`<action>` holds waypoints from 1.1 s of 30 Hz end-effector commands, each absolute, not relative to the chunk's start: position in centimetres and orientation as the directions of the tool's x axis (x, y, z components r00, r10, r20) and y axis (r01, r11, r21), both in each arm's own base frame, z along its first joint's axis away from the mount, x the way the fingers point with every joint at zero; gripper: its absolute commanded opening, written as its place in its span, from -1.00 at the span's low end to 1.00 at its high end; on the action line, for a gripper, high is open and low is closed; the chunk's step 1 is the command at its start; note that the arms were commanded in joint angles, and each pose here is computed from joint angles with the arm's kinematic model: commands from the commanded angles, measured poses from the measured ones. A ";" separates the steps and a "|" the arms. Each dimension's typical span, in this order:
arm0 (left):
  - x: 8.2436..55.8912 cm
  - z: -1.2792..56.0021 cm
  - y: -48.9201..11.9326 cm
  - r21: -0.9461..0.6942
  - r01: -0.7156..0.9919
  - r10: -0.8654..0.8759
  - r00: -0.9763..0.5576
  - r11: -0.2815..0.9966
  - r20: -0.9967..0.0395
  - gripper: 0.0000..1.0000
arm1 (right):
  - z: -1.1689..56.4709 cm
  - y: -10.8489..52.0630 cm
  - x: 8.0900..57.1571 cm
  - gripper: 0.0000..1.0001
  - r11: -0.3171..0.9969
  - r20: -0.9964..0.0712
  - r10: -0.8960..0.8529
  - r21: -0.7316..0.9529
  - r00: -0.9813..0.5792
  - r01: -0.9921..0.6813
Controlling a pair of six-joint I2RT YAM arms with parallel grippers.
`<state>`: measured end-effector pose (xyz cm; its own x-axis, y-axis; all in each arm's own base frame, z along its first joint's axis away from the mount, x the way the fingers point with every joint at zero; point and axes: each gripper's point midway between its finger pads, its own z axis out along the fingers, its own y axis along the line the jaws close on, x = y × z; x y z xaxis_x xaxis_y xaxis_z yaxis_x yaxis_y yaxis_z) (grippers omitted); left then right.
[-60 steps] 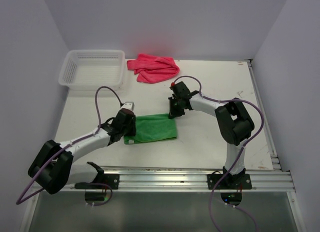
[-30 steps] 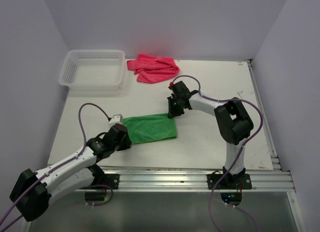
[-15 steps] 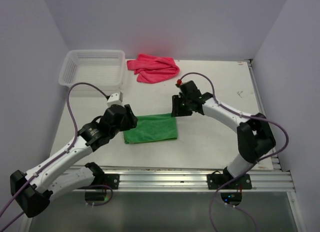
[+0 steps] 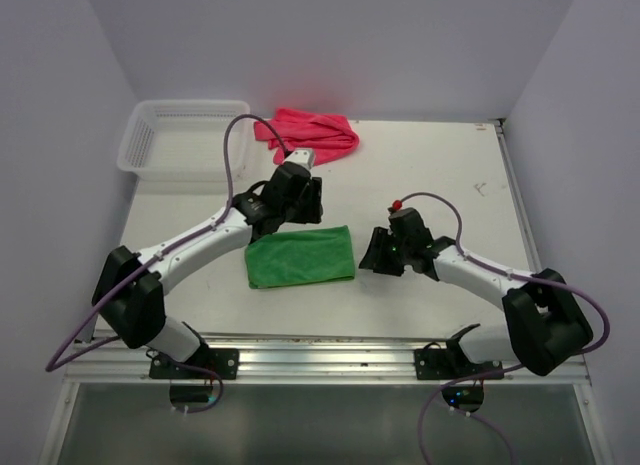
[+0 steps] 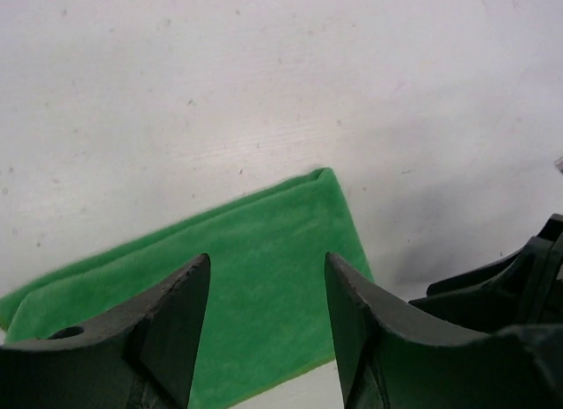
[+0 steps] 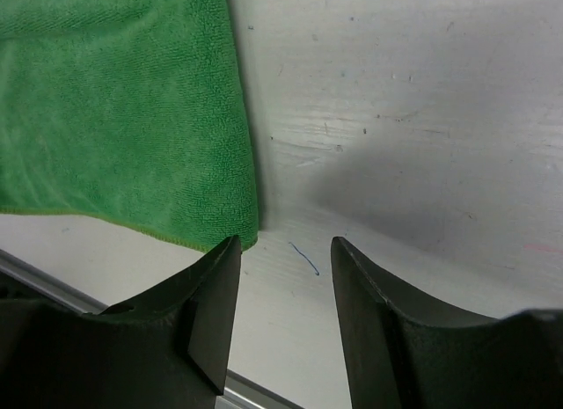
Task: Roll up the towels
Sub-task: Roll the towel
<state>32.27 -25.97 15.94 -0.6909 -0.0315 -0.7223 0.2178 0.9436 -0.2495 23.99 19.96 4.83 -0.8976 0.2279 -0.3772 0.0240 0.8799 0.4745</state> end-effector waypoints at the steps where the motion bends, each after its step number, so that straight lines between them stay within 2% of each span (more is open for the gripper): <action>1: 34.3 19.3 -28.7 -0.261 0.322 -0.002 -0.627 0.910 -0.779 0.18 | 7.0 22.4 25.6 0.00 0.762 -0.363 0.354 0.646 -0.862 0.041; 5: 35.0 18.2 -29.9 -0.257 0.334 0.021 -0.645 0.907 -0.764 0.26 | 6.8 23.9 25.6 0.01 0.696 -0.325 0.373 0.718 -0.869 0.030; 13: 35.0 15.9 -31.2 -0.241 0.348 0.066 -0.679 0.906 -0.731 0.46 | 4.1 23.9 25.1 -0.03 0.712 -0.287 0.354 0.700 -0.890 0.058; 17: 34.7 14.7 -32.4 -0.231 0.372 0.106 -0.696 0.899 -0.711 0.47 | 2.2 23.5 24.2 -0.09 0.725 -0.259 0.341 0.684 -0.903 0.078; 19: 34.5 14.6 -33.0 -0.227 0.381 0.117 -0.697 0.897 -0.708 0.47 | 1.8 23.7 23.8 -0.20 0.717 -0.244 0.342 0.692 -0.908 0.083; 24: 34.4 13.0 -34.1 -0.226 0.383 0.138 -0.722 0.896 -0.678 0.47 | 0.9 23.9 23.1 -0.24 0.711 -0.232 0.332 0.698 -0.914 0.081; 27: 34.4 12.1 -34.6 -0.224 0.381 0.148 -0.737 0.897 -0.660 0.42 | 0.4 23.8 22.7 -0.44 0.721 -0.236 0.317 0.690 -0.919 0.072; 30: 34.3 10.8 -35.1 -0.223 0.379 0.161 -0.756 0.898 -0.635 0.36 | -0.2 23.3 22.5 -0.80 0.734 -0.252 0.318 0.676 -0.914 0.070; 31: 34.2 9.9 -35.2 -0.223 0.377 0.169 -0.768 0.899 -0.618 0.30 | -0.5 23.0 22.5 -0.87 0.742 -0.261 0.321 0.666 -0.910 0.071; 33: 34.2 9.5 -35.7 -0.231 0.372 0.164 -0.776 0.899 -0.609 0.29 | -0.8 22.7 22.5 -0.99 0.752 -0.278 0.320 0.657 -0.906 0.064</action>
